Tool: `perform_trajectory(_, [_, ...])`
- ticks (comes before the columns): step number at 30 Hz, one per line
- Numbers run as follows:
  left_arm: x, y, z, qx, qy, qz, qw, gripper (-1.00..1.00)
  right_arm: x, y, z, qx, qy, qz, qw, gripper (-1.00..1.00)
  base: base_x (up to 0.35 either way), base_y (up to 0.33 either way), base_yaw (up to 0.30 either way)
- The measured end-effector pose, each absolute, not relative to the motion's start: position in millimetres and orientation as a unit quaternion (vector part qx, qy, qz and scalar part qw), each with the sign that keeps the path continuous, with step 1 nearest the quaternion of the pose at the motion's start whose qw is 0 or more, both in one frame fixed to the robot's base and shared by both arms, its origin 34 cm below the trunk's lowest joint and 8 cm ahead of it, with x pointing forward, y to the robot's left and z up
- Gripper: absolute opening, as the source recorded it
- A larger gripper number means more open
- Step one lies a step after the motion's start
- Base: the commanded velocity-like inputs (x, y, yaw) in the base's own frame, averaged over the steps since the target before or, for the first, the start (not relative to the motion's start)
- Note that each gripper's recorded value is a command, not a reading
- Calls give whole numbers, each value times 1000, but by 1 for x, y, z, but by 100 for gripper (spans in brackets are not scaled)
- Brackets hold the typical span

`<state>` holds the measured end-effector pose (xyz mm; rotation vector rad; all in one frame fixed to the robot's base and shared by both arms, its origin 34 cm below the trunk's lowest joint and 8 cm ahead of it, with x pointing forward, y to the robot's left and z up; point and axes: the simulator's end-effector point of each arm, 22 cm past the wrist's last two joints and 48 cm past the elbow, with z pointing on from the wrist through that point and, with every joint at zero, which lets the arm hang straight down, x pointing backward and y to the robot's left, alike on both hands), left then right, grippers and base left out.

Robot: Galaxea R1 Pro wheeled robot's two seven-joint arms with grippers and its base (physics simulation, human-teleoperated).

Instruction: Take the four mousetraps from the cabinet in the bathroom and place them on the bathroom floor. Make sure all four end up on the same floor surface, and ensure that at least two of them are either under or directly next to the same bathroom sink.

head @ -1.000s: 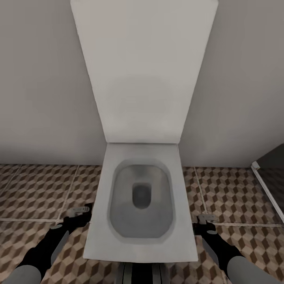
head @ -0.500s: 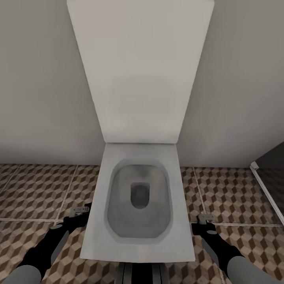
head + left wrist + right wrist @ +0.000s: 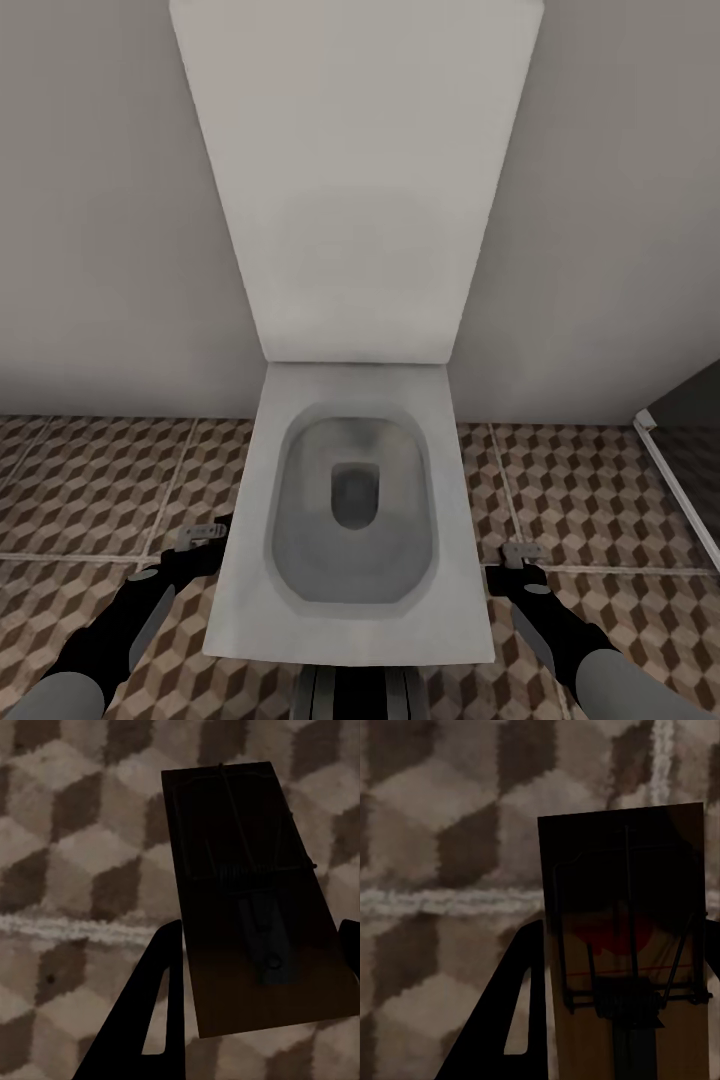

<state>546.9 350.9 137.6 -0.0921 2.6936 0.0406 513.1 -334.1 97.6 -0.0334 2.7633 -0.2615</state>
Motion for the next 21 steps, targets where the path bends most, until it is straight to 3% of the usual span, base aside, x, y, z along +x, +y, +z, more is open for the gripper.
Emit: perform_trajectory(21, [546, 351, 138, -34, 975, 15, 221, -100, 513, -334, 98, -12, 979, -93, 182, -100, 0, 28, 0])
